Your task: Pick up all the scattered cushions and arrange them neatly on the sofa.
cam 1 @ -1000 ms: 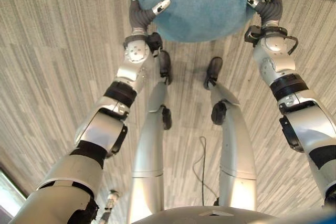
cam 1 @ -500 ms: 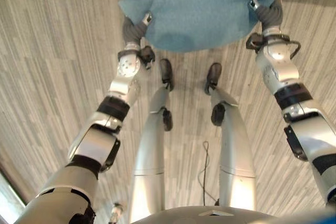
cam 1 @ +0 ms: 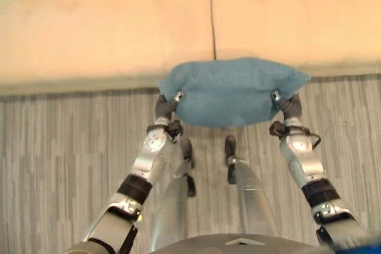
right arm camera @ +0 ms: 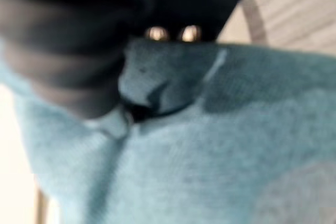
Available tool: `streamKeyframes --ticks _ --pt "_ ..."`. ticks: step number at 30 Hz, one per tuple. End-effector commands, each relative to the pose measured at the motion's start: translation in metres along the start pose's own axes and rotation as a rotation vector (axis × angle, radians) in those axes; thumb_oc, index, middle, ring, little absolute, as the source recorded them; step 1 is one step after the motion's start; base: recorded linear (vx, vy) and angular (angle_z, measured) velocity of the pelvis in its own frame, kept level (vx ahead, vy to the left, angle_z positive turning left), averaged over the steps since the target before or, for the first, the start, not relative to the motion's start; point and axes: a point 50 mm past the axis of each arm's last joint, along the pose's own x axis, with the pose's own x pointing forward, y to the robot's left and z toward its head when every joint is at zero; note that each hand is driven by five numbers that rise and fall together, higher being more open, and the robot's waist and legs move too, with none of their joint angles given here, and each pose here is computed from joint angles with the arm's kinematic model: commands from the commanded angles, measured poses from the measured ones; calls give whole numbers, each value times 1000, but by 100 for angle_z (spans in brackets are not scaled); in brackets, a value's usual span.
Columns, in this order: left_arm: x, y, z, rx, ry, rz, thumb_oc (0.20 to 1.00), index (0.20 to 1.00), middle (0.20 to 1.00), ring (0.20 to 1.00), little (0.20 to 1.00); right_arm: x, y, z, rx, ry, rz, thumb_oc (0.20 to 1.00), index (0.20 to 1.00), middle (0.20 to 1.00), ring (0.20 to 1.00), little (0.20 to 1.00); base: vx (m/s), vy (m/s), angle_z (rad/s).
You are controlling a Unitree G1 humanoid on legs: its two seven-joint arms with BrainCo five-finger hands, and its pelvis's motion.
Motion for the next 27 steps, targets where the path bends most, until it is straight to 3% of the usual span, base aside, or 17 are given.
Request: streamKeyframes --ticks 1,7,15,18,27 --pt "2 -22 31 27 -163 -161 200 200 200 200 200 11 -7 41 -53 -202 23 200 200 200 200 200 15 16 -14" --pt "-18 7 18 89 -112 -109 200 200 200 200 200 -8 -39 15 -136 -91 -39 200 200 200 200 200 32 30 -27" --pt "-34 26 7 77 -62 -39 200 200 200 200 200 -14 -34 8 -166 -62 6 200 200 200 200 200 0 -44 -71" --pt "-36 24 -3 72 -19 -48 200 200 200 200 200 -22 -32 2 -163 -38 32 200 200 200 200 200 8 -196 -116" --pt "-47 12 -29 -49 92 -60 200 200 200 200 200 -30 -42 -3 -212 7 63 200 200 200 200 200 91 -274 -14"
